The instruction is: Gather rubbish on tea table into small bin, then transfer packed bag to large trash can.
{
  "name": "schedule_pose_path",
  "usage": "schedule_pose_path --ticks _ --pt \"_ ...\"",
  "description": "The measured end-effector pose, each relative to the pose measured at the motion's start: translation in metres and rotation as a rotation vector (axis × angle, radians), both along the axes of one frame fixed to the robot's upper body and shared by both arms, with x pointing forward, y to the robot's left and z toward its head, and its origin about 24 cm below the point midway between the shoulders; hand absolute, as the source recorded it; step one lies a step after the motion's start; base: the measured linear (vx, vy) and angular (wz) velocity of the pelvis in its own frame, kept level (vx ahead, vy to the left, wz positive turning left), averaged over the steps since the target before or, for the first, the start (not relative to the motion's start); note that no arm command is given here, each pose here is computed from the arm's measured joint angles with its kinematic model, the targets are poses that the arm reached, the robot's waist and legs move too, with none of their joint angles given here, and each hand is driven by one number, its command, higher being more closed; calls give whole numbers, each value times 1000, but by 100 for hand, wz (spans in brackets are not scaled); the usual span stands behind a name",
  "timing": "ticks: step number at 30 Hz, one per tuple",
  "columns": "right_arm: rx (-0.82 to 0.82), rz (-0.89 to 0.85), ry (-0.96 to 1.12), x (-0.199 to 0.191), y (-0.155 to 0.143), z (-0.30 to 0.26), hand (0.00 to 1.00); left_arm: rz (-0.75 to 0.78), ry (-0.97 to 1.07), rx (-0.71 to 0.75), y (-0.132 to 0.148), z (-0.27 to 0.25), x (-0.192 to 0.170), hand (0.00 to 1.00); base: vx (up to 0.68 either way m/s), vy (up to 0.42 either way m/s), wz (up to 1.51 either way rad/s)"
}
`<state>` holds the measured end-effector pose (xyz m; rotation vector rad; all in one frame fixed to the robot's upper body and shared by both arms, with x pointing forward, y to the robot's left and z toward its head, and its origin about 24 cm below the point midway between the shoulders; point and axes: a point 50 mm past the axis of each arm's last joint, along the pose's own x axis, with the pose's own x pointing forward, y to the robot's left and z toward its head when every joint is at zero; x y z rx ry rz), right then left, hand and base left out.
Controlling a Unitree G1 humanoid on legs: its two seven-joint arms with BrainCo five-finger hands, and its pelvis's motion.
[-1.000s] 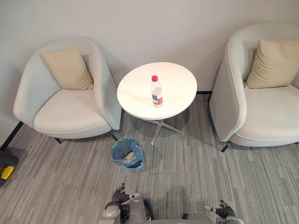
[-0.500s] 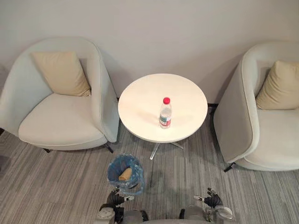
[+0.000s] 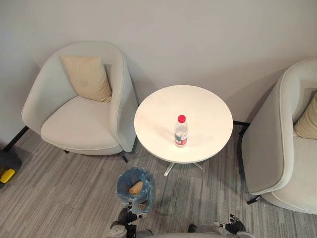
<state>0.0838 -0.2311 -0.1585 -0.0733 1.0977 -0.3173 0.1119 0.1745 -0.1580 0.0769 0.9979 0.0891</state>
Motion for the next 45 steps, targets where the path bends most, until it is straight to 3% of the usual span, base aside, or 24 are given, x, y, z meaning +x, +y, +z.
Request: schedule_pose_path --ticks 9,12,15,19,28,35,45 --pt "-24 24 7 0 1 0 0 -30 7 19 1 0 -2 0 -105 27 20" --pt "-109 54 -28 17 -41 16 0 -48 20 52 16 0 -4 0 -92 -7 10" --pt "-161 75 -165 30 -62 40 0 -48 44 68 26 -1 -14 0 -9 0 12" --pt "-132 177 -390 63 -40 65 0 -40 83 87 36 -2 -31 0 63 -45 -11" --pt "-202 221 -520 99 -42 88 0 -49 52 85 38 1 -28 0 100 -9 0" --pt "-269 363 -723 148 -20 127 0 -68 49 79 34 0 -31 0 -21 -7 9" --pt "-267 436 -808 173 -1 144 0 -75 66 76 33 -1 -41 0 -67 10 3"
